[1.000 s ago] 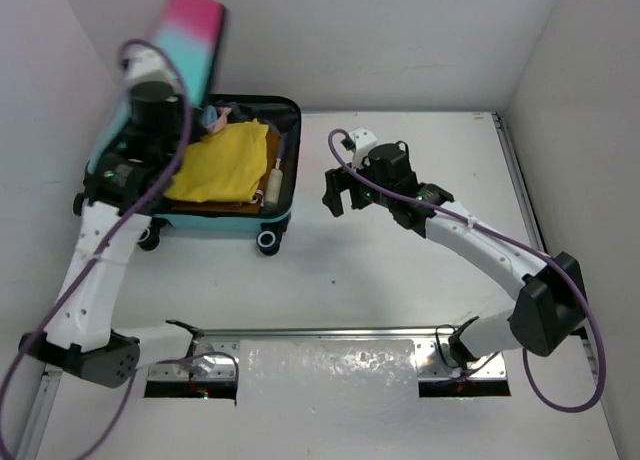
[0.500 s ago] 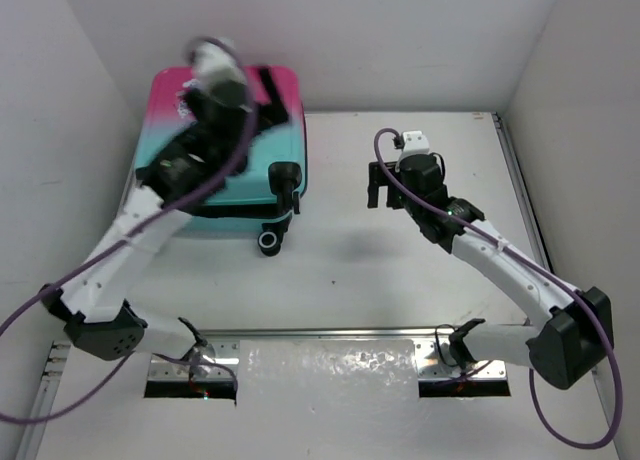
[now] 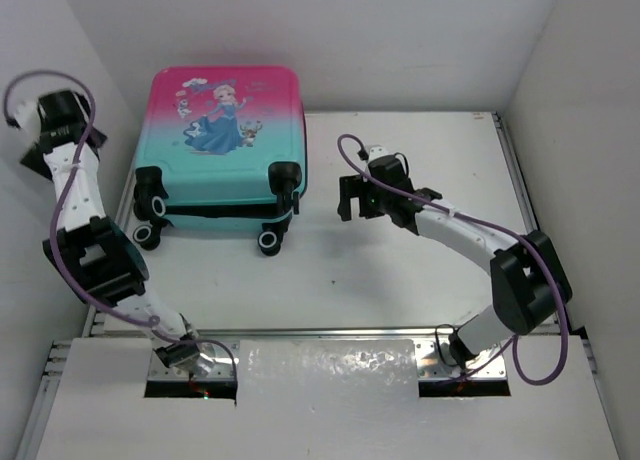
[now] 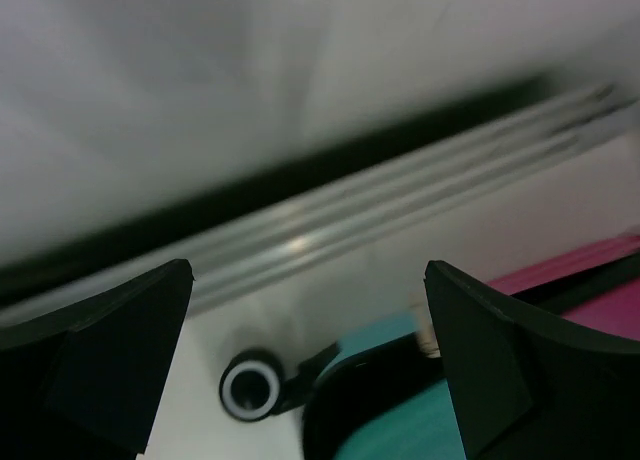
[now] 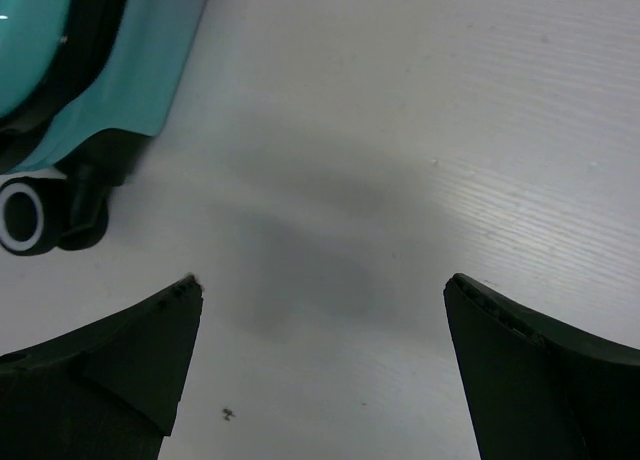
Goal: Pack the luggage
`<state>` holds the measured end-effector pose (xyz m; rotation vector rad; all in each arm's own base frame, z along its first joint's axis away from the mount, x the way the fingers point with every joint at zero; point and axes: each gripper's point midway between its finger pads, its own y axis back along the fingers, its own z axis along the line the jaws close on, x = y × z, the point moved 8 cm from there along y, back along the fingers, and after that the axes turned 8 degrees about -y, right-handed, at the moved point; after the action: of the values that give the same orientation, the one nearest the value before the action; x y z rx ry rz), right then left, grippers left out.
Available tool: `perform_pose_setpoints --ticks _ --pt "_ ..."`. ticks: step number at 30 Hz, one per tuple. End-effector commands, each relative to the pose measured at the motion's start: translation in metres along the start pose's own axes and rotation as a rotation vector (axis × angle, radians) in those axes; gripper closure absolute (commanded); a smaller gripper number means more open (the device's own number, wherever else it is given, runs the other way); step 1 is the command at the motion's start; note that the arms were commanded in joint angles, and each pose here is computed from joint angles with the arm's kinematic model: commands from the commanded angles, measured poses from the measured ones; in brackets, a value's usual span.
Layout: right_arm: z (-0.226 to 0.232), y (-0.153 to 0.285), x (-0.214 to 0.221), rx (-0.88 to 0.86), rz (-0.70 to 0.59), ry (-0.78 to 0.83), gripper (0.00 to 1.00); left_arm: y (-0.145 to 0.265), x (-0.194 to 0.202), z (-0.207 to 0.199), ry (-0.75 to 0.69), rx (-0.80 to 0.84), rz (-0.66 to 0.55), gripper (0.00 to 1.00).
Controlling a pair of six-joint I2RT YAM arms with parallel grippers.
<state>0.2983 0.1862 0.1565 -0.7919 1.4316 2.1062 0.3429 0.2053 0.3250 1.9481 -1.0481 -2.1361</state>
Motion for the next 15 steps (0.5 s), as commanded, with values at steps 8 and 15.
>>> perform_pose_setpoints --ticks 8,15 --pt "0.05 -0.008 0.0 -0.277 -0.026 -0.06 0.01 -0.043 0.155 -0.034 -0.1 0.361 0.469 0.02" --pt "0.044 -0.023 -0.06 -0.051 -0.019 0.091 0.01 0.025 0.224 -0.044 -0.062 0.694 0.622 0.03"
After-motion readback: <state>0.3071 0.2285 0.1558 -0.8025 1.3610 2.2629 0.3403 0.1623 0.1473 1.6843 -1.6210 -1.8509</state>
